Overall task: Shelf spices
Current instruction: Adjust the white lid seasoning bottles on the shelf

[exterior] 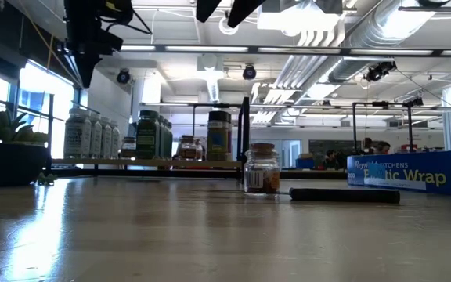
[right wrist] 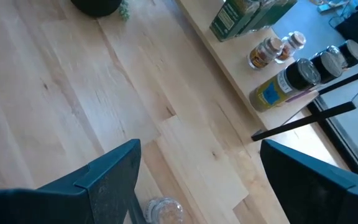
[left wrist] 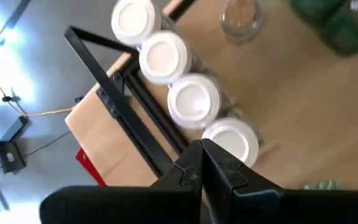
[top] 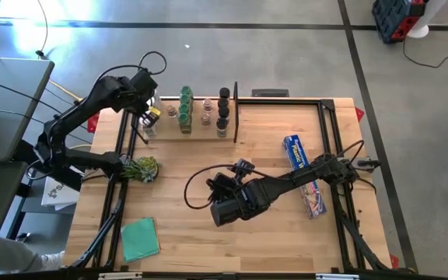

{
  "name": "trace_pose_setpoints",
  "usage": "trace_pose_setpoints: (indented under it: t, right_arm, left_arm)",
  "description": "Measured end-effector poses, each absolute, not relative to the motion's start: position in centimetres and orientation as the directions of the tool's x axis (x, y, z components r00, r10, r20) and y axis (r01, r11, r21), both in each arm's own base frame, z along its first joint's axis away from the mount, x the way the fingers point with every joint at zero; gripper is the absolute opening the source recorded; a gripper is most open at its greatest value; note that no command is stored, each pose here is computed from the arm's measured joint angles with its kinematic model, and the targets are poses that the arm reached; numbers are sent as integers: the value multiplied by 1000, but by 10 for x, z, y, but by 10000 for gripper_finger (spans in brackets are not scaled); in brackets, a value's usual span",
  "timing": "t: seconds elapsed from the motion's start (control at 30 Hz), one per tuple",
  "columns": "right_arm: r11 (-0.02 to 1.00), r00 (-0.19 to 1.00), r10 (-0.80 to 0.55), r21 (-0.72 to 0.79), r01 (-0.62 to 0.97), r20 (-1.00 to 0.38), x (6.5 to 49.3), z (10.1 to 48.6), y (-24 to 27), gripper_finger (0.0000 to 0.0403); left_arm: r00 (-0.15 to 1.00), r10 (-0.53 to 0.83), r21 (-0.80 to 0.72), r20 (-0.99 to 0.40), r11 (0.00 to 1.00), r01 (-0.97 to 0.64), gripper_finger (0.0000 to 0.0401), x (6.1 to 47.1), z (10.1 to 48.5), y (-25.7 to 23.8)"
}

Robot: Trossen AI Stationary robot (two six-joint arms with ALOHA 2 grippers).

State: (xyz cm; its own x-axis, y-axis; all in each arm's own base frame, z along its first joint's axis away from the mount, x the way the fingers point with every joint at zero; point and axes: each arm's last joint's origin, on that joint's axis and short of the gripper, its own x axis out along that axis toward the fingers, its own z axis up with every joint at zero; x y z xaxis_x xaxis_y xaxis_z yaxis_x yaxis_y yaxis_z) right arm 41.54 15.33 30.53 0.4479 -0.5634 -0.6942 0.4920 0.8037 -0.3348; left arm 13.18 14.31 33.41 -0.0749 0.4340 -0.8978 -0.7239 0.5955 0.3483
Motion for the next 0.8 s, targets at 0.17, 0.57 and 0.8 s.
trace_pose_setpoints:
  t: [0.17,0.57,0.8]
  right_arm:
    - [803,449,-560,-323,501,-696,415,305,154,326]
    - [810,457,-550,-313,496,-699,413,305,161,326]
    - [809,457,-551,-312,498,-699,413,305,160,326]
  left_arm:
    - [-64,389,305,-919,601,-739,0,137,327,154]
    - [-185,330,354,-926,580,-734,0,150,303,176]
    - [-220,307,367,-926,594,-716,0,149,295,186]
